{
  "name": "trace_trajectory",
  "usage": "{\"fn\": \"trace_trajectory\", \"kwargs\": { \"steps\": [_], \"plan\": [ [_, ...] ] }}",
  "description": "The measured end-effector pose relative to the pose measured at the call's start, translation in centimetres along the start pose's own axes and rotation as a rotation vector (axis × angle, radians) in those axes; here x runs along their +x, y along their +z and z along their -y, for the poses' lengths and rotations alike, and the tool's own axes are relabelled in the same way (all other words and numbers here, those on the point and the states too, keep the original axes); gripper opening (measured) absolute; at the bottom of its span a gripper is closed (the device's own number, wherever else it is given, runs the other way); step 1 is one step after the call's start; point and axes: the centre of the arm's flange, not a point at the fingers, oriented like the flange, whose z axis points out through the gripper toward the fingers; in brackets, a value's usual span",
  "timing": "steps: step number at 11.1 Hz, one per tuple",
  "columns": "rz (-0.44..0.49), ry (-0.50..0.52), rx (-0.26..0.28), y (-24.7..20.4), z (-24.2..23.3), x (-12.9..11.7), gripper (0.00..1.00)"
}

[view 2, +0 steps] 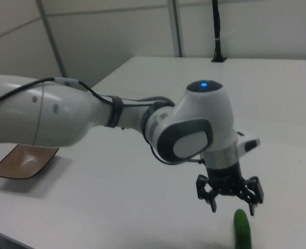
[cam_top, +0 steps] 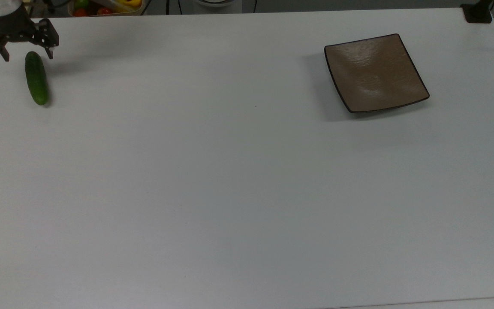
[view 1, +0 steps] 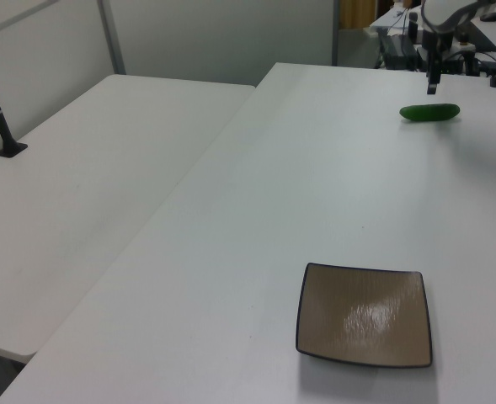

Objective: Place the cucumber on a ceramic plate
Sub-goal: 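Lower the gripper and close it around the cucumber's middle, then lift the cucumber and carry it toward the brown square plate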

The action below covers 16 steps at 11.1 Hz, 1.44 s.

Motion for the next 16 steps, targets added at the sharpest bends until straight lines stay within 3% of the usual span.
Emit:
{"fn": "trace_trajectory", "kwargs": {
  "steps": [4, 11, 13, 15, 16],
  "plan": [
    [0.009, 0.009, -0.025, 4.3, -0.7, -0.2, 1.00],
    [0.049, 0.012, -0.017, 8.7, -0.9, -0.9, 0.96],
    [0.052, 0.011, -0.015, 8.9, -0.9, -0.9, 0.87],
    [0.052, 0.011, -0.015, 8.9, -0.9, -0.9, 0.53],
    [0.054, 0.007, -0.017, 8.8, -0.9, -0.9, 0.42]
  ]
}}
